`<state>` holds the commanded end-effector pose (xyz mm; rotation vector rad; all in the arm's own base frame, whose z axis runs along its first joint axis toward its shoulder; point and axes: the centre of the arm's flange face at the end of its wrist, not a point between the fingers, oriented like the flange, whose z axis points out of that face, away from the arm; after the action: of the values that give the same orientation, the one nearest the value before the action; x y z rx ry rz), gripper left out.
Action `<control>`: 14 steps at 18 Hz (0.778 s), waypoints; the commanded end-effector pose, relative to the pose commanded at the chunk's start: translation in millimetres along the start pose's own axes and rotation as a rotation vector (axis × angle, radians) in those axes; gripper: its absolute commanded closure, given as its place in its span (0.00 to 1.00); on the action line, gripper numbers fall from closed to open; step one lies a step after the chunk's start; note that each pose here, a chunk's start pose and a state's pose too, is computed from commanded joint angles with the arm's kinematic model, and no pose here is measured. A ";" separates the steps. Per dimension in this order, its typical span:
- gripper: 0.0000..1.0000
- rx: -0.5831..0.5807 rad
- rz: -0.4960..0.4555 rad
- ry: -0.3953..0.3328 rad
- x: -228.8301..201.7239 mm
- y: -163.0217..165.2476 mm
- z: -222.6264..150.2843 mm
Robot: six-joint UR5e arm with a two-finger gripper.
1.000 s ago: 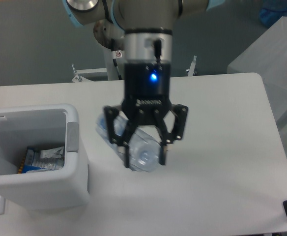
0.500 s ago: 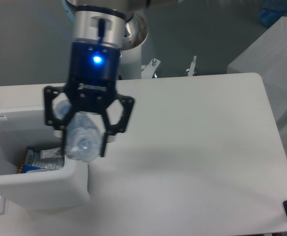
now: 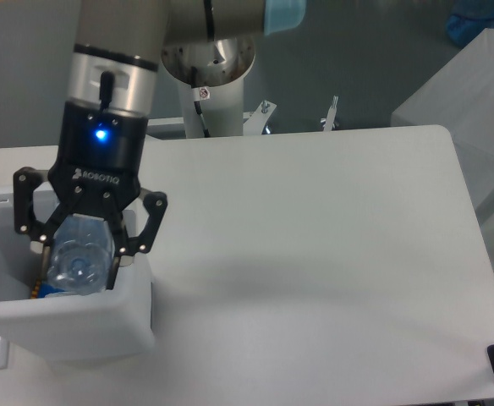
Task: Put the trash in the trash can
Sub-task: 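Lower the bottle into the bin and open the gripper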
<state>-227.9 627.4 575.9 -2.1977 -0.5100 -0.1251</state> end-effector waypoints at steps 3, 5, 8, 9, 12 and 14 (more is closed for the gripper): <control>0.40 -0.009 -0.002 0.001 -1.5 2.0 6.5; 0.39 -0.018 -0.007 0.001 -4.1 3.8 12.8; 0.36 -0.028 -0.010 0.000 -6.2 6.2 20.4; 0.36 -0.033 -0.011 0.001 -6.0 7.9 22.6; 0.36 -0.046 -0.006 0.008 -1.8 13.7 28.3; 0.33 -0.054 -0.004 0.007 -2.0 17.0 30.9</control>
<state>-225.6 641.3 543.5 -2.2482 -0.5120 -0.1502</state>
